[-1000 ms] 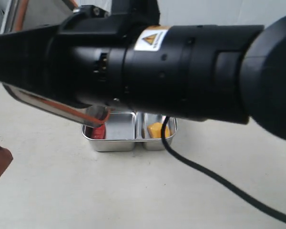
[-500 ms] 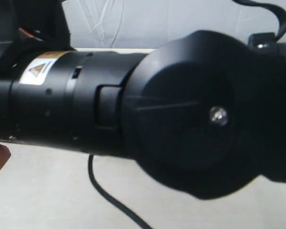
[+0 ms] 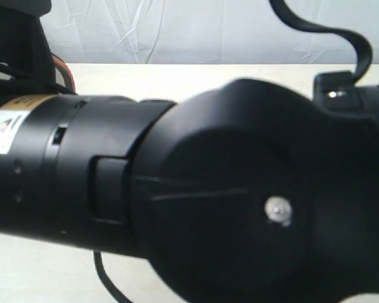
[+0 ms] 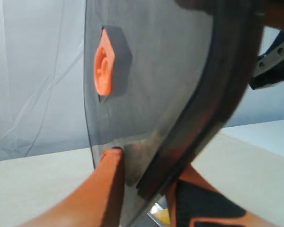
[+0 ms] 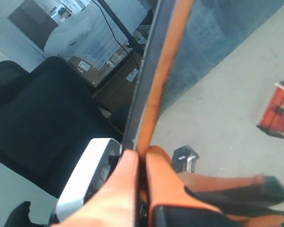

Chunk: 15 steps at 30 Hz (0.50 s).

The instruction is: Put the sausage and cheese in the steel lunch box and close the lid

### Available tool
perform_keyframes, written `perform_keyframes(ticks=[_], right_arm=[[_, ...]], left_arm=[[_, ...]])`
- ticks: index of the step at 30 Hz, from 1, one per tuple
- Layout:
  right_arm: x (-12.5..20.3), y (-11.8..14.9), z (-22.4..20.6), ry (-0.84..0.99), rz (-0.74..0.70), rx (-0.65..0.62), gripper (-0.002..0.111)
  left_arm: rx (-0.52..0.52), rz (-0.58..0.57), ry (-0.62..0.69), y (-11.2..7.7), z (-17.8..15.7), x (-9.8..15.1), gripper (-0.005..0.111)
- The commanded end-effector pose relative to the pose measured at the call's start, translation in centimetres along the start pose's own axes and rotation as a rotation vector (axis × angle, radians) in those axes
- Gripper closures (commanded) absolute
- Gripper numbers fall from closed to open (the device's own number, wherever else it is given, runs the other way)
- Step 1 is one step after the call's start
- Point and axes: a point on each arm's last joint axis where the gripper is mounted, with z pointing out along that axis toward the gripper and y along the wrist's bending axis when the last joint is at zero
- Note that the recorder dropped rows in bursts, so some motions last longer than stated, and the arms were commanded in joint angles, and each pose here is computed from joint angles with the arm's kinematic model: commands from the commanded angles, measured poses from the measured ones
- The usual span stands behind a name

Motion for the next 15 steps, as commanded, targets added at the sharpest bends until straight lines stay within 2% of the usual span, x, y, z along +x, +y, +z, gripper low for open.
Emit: perform_keyframes(ticks=[1,3,6,13,15], right_arm=[[0.5,0.8,-0.3,0.070,-0.177,-0.036,0.108],[0.7,0.8,-0.4,0.091,-0.218,-0.039,0.108],[0.8,0.9,-0.6,0.108,-0.217,-0.044,0.108],[0.1,0.5,-1.7,0.161,-0.206,-0.042,0.107],[-0.4,-0.2,-2.1,0.187,-0.194,-0.023,0.103]], left_arm=[[-0.074,0.099,-0.014,0.7,-0.1,-0.1,0.106],[-0.074,0.170,-0.015,0.6,-0.1,-0.2,0.106],[-0.092,0.217,-0.031,0.6,-0.1,-0.9,0.106],[-0.178,0.227,-0.053,1.2,-0.2,-1.8,0.106],[-0.183,0.227,-0.052,1.2,-0.2,-1.8,0.106]])
